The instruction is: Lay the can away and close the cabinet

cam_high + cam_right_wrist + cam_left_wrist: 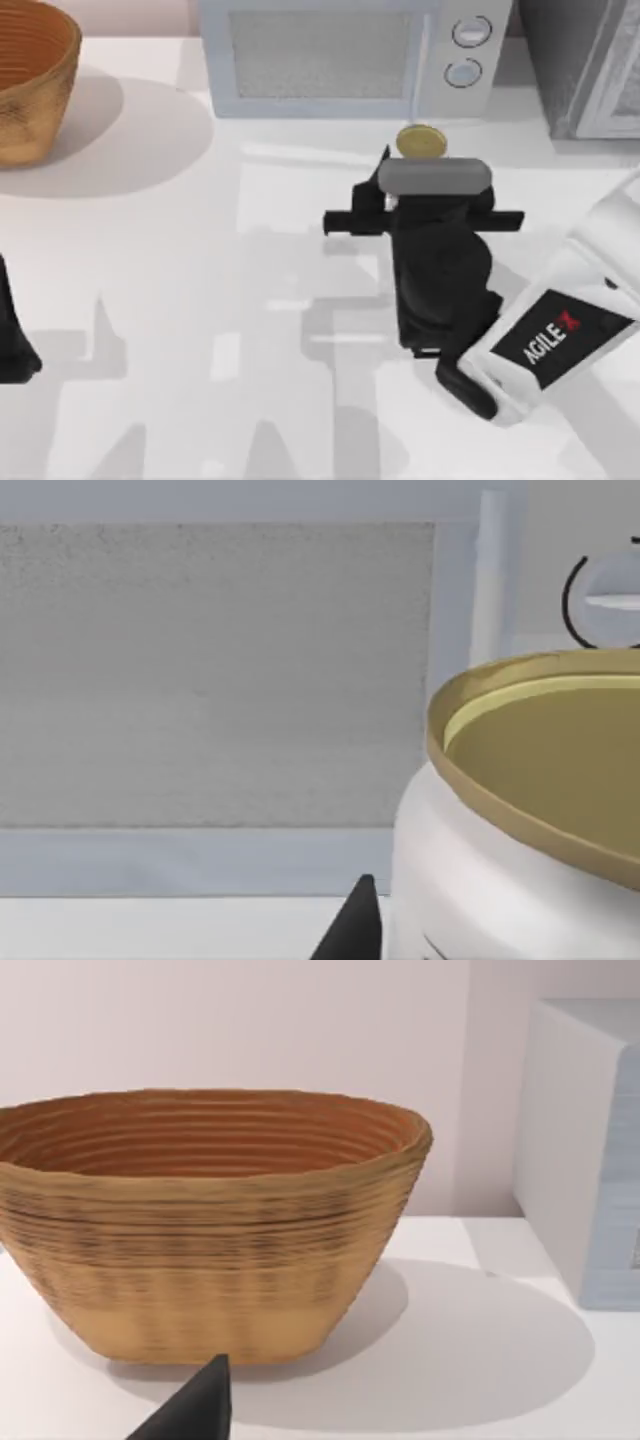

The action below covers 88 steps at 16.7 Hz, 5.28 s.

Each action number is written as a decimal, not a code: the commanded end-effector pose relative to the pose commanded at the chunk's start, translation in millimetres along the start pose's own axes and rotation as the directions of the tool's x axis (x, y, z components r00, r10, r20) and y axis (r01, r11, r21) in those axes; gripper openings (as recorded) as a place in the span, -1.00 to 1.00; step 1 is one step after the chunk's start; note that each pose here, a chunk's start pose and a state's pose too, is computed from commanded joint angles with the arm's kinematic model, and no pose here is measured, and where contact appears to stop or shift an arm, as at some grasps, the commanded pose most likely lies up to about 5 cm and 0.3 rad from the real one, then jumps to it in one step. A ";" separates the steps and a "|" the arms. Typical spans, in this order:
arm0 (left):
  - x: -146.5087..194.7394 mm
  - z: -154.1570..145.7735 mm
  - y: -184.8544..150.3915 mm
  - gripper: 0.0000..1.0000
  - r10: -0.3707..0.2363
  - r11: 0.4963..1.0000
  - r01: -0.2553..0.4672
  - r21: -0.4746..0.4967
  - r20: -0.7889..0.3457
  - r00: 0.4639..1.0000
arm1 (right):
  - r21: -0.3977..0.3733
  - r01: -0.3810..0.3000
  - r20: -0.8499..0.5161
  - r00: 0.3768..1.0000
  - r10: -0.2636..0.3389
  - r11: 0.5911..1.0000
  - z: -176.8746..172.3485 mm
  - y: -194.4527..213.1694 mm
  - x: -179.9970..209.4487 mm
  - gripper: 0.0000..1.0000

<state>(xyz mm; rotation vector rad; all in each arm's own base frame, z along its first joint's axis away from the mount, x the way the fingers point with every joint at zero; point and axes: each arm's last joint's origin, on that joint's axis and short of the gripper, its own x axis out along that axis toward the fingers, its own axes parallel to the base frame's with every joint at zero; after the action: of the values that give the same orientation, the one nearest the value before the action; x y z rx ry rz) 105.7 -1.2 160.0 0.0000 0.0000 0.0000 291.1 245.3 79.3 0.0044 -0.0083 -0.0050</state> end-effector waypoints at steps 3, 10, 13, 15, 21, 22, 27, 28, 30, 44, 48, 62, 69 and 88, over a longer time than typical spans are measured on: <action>0.0 0.0 0.0 1.00 0.000 1.000 0.000 0.000 0.000 1.000 | -0.006 0.001 -0.007 1.000 -0.001 1.000 28.3 -1.1 -1.0 -1.00; 0.0 0.0 0.0 1.00 0.000 1.000 0.000 0.000 0.000 1.000 | -0.003 0.003 -0.004 1.000 -0.003 1.000 78.8 -6.8 -6.8 -1.00; 0.0 0.0 0.0 1.00 0.000 1.000 0.000 0.000 0.000 1.000 | -0.003 0.003 -0.004 1.000 -0.003 1.000 81.2 -7.2 -7.3 -1.00; 0.0 0.0 0.0 1.00 0.000 1.000 0.000 0.000 0.000 1.000 | 0.001 0.004 -0.002 1.000 -0.004 1.000 81.1 -6.8 -6.3 -1.00; 0.0 0.0 0.0 1.00 0.000 1.000 0.000 0.000 0.000 1.000 | 0.061 0.007 0.057 0.998 -0.011 0.998 119.0 -29.6 -5.1 -1.00; 0.0 0.0 0.0 1.00 0.000 1.000 0.000 0.000 0.000 1.000 | 0.066 0.008 0.066 0.998 -0.012 0.998 128.7 -39.1 -6.5 -1.00; 0.0 0.0 0.0 1.00 0.000 1.000 0.000 0.000 0.000 1.000 | 0.049 0.011 0.076 0.997 -0.015 0.999 167.3 -103.9 -30.2 -1.00; 0.0 0.0 0.0 1.00 0.000 1.000 0.000 0.000 0.000 1.000 | 0.042 0.012 0.073 0.997 -0.015 0.999 172.0 -118.2 -38.4 -1.00; 0.0 0.0 0.0 1.00 0.000 1.000 0.000 0.000 0.000 1.000 | 0.030 0.012 0.065 0.998 -0.014 0.999 177.6 -146.4 -58.0 -1.00; 0.0 0.0 0.0 1.00 0.000 1.000 0.000 0.000 0.000 1.000 | -0.004 -0.001 0.000 1.000 0.001 1.000 100.5 -243.2 -178.0 -1.00; 0.0 0.0 0.0 1.00 0.000 1.000 0.000 0.000 0.000 1.000 | -0.004 -0.005 -0.008 1.000 0.005 1.000 84.3 -246.9 -183.2 -1.00; 0.0 0.0 0.0 1.00 0.000 1.000 0.000 0.000 0.000 1.000 | 0.002 -0.005 0.032 0.999 0.005 1.000 154.3 -244.3 -184.7 -1.00; 0.0 0.0 0.0 1.00 0.000 1.000 0.000 0.000 0.000 1.000 | -0.005 -0.007 -0.004 1.000 0.007 1.000 273.4 -235.4 -153.8 -1.00; 0.0 0.0 0.0 1.00 0.000 1.000 0.000 0.000 0.000 1.000 | -0.003 -0.007 -0.009 1.000 0.007 1.000 432.3 -196.0 -30.2 -1.00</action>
<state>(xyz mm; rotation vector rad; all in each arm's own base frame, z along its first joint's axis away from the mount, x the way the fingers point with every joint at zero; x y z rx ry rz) 105.7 -1.2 160.0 0.0000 0.0000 0.0000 256.3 47.6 510.5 0.0017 0.0005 0.0019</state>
